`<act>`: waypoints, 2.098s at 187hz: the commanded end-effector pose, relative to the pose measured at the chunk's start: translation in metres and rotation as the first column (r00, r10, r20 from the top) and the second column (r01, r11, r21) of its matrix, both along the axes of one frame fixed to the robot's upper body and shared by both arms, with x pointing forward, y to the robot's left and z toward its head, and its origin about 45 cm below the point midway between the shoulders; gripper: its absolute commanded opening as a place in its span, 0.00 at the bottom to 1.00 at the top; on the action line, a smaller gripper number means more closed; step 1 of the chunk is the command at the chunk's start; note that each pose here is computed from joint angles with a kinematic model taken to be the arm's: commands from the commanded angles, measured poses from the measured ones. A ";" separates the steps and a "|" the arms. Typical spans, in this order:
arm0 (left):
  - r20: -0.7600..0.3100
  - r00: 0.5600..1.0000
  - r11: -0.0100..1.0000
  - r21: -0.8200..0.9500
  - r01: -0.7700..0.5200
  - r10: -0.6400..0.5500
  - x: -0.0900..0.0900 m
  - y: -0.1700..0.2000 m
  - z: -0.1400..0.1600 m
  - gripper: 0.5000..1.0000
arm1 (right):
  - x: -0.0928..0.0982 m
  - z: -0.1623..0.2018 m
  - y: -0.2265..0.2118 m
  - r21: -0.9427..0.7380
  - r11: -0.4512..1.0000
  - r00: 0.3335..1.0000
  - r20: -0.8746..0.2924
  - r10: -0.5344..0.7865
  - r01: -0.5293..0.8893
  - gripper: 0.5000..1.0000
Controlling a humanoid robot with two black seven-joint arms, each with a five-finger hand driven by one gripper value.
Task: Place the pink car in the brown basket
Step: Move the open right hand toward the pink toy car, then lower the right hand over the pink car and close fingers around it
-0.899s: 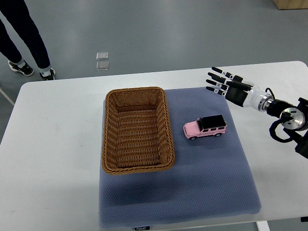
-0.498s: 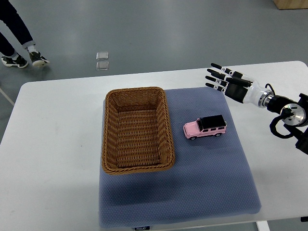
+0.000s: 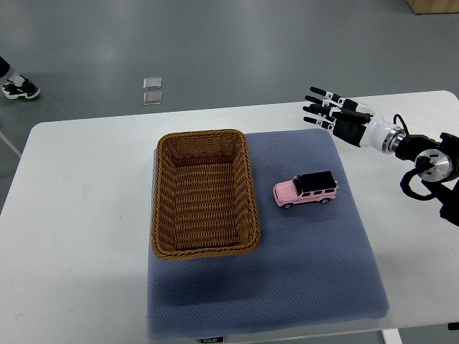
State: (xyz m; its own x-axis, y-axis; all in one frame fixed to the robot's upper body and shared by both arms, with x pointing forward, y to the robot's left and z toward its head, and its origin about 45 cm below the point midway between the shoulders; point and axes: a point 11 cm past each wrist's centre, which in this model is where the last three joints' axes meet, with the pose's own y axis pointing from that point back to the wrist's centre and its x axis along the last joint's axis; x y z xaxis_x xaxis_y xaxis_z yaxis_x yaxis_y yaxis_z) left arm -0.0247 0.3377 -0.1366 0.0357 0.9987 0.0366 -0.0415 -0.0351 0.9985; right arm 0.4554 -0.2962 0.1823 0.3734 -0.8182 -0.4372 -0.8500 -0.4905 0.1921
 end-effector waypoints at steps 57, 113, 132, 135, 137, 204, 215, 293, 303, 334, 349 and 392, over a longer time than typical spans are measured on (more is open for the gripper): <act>0.000 1.000 1.000 0.000 0.000 0.000 0.000 0.000 0.000 1.00 | 0.001 0.015 0.009 -0.301 0.940 0.964 0.159 0.215 -0.160 0.85; 0.000 1.000 1.000 0.002 0.000 0.000 0.000 0.001 0.000 1.00 | -0.002 0.027 -0.005 -0.571 0.784 0.898 0.173 0.405 -0.244 0.85; 0.000 1.000 1.000 0.002 0.000 0.000 0.000 0.001 0.000 1.00 | -0.005 0.029 -0.002 -0.650 0.709 0.855 0.172 0.489 -0.274 0.85; 0.000 1.000 1.000 0.002 0.000 0.000 0.000 0.001 0.000 1.00 | -0.006 0.030 0.001 -0.661 0.695 0.843 0.175 0.509 -0.283 0.85; 0.000 1.000 1.000 0.002 0.000 0.000 0.000 0.001 0.000 1.00 | -0.007 0.030 0.003 -0.667 0.686 0.835 0.175 0.522 -0.289 0.85; 0.000 1.000 1.000 0.002 0.000 0.000 0.000 0.001 0.000 1.00 | -0.021 0.032 0.017 -0.831 0.416 0.675 0.068 0.735 -0.369 0.85; 0.000 1.000 1.000 0.002 0.000 0.000 0.000 0.001 0.000 1.00 | -0.023 0.031 0.018 -0.833 0.407 0.666 0.064 0.743 -0.375 0.85; 0.000 1.000 1.000 0.002 0.000 0.000 0.000 0.001 0.000 1.00 | -0.032 0.006 0.020 -0.879 0.334 0.641 0.043 0.766 -0.340 0.85; 0.000 1.000 1.000 0.002 0.000 0.000 0.000 0.001 0.000 1.00 | -0.032 0.005 0.022 -0.879 0.333 0.640 0.043 0.768 -0.342 0.85; 0.000 1.000 1.000 0.002 0.000 0.000 0.000 0.001 0.000 1.00 | -0.035 -0.002 0.022 -0.880 0.325 0.639 0.033 0.769 -0.346 0.85; 0.000 1.000 1.000 0.002 0.000 0.000 0.000 0.001 0.000 1.00 | -0.037 -0.005 0.021 -0.888 0.314 0.638 0.031 0.769 -0.335 0.85; 0.000 1.000 1.000 0.002 0.000 0.000 0.000 0.001 0.000 1.00 | -0.040 -0.015 0.021 -0.909 0.278 0.632 0.020 0.774 -0.312 0.84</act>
State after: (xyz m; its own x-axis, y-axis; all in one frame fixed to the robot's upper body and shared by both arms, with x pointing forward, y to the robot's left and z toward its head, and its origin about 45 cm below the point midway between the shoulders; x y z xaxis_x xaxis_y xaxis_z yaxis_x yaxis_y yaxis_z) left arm -0.0249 0.3383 -0.1365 0.0360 0.9986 0.0384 -0.0411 -0.0369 0.9985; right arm 0.4156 -0.2756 0.1692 0.8083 -0.1929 0.5563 -0.5152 -0.6891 0.5096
